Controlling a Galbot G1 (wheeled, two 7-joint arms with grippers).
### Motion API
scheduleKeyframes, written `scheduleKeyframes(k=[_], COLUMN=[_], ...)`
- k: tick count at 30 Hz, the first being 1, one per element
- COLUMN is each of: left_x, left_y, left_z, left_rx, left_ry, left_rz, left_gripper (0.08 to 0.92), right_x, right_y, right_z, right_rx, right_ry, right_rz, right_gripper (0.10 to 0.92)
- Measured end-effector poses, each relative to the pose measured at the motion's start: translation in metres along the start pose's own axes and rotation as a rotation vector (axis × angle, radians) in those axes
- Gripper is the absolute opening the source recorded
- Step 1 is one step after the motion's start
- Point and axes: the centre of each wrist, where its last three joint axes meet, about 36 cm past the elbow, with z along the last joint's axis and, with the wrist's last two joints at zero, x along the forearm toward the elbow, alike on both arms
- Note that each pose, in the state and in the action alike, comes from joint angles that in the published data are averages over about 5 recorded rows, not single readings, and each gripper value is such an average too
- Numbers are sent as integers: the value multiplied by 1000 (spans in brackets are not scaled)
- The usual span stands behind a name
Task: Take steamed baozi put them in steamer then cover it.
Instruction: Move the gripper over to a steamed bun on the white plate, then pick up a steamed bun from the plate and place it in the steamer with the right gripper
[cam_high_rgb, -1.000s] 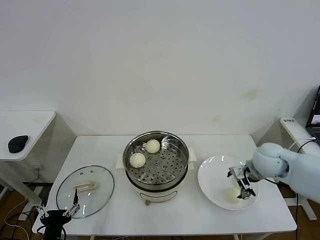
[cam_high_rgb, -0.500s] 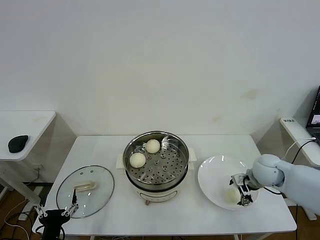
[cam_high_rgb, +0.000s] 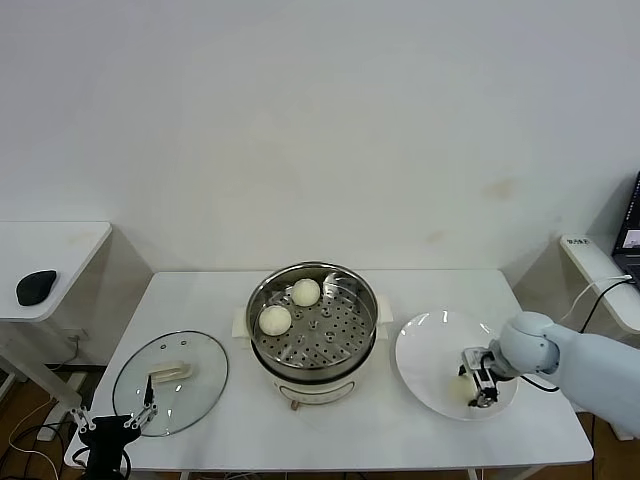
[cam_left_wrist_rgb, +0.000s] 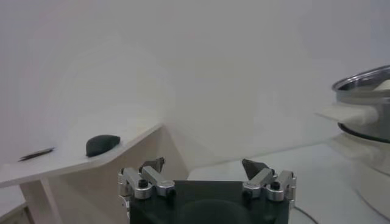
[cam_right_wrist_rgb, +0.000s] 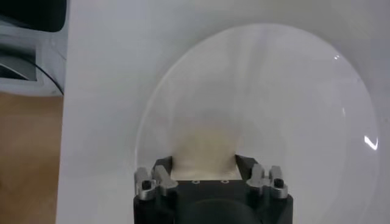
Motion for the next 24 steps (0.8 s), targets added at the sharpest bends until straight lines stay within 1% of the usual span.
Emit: scheduleKeyframes(k=[3,7,16,20,24], left_x=[-1,-2,-5,-5,-6], left_y=[0,1,5,4,3], left_z=[-1,-2,-3,-3,-4], left_rx=[-1,-2,-2,2,4], left_ry=[-2,-5,-11,-12,-13], left_rz=[0,0,0,1,1], left_gripper=[823,823,823,823,823], right_x=[6,25,95,133,168], right_y=[-4,-17,-64,-88,-108], right_z=[0,1,-13,-31,-67], right_rx=[-1,-4,-5,10,61], right_ry=[-6,-17,-64,-97,-138], right_rz=[2,20,100,158,210], right_gripper=[596,587,585,585,585])
